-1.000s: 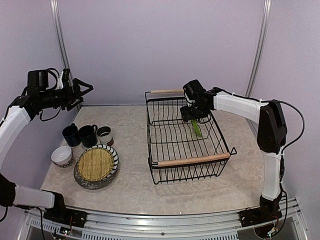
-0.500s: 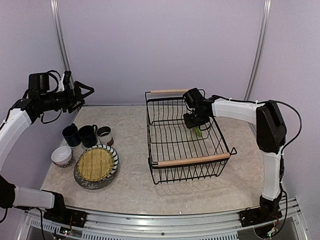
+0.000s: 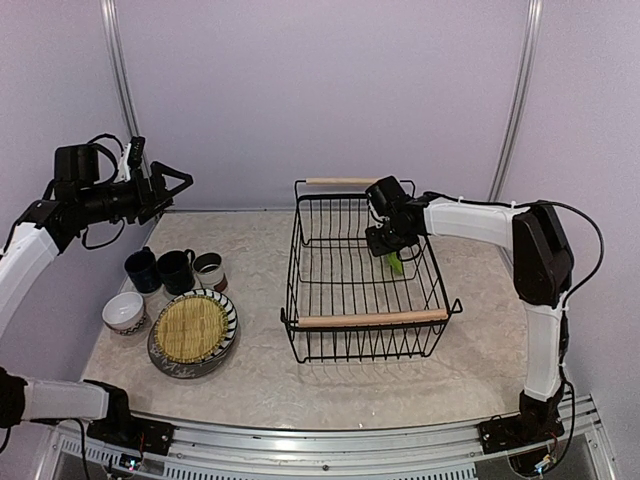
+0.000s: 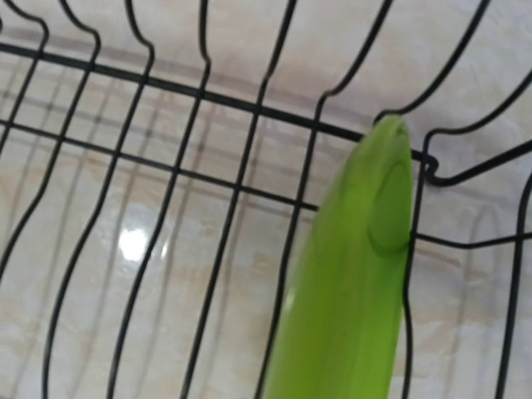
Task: Unload the mixed dishes from the dish rack
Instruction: Grab the plate from the dish rack.
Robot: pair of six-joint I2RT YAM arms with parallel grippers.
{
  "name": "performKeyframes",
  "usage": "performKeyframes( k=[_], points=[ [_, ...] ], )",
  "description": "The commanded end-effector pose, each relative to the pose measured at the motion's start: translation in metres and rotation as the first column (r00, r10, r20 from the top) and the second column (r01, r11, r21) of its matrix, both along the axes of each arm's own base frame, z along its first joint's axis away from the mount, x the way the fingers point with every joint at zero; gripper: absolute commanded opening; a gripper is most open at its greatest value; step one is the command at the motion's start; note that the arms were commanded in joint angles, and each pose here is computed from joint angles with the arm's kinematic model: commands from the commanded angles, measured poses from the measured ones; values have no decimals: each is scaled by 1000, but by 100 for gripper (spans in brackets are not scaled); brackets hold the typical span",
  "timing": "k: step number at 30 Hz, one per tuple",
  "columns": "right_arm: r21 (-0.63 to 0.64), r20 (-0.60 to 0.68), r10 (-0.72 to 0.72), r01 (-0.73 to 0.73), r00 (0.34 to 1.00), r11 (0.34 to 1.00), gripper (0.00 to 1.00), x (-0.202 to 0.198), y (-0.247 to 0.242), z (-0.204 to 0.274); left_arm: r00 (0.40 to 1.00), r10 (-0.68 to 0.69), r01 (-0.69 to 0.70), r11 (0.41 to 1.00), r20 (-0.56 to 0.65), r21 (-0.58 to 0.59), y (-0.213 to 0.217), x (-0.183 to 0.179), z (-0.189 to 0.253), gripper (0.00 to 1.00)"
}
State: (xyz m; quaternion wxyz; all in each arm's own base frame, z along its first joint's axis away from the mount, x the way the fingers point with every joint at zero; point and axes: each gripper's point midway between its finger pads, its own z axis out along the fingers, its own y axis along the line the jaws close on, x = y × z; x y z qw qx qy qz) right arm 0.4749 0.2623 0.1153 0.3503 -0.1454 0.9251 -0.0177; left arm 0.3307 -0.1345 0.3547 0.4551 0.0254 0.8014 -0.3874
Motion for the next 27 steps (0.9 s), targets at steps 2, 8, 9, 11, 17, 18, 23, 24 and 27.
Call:
performKeyframes(
  k=[2, 8, 9, 11, 17, 18, 23, 24, 27],
  points=[
    [46, 93, -23, 19, 995, 999, 0, 9, -1, 43, 1000, 4, -4, 1000, 20, 19, 0, -2, 0, 99],
    [155, 110, 2, -19, 994, 988, 0, 1, 9, 67, 1000, -3, 2, 1000, 16, 17, -2, -3, -1, 99],
    [176, 112, 6, -26, 994, 984, 0, -1, 11, 70, 1000, -4, 4, 1000, 14, 16, -2, -3, -1, 99],
    [219, 119, 19, -45, 993, 975, 0, -4, 15, 75, 1000, -10, 10, 1000, 9, 13, -3, -2, -2, 99],
    [320, 144, 51, -95, 988, 943, 0, -15, 22, 98, 1000, -19, 19, 1000, -6, 7, -5, -1, -5, 99],
    [323, 159, 48, -98, 986, 941, 0, -17, 20, 105, 1000, -21, 21, 1000, -11, 6, -6, -1, -6, 99],
    [298, 265, 98, -178, 959, 938, 0, -34, 18, 132, 998, -43, 43, 999, -46, 4, -11, 2, -11, 99],
    [295, 282, 115, -200, 953, 934, 0, -39, 19, 135, 997, -47, 47, 999, -53, 1, -12, 3, -13, 99],
    [284, 344, 166, -272, 924, 919, 0, -58, 27, 149, 995, -61, 61, 998, -75, -9, -16, 5, -18, 99]
  ],
)
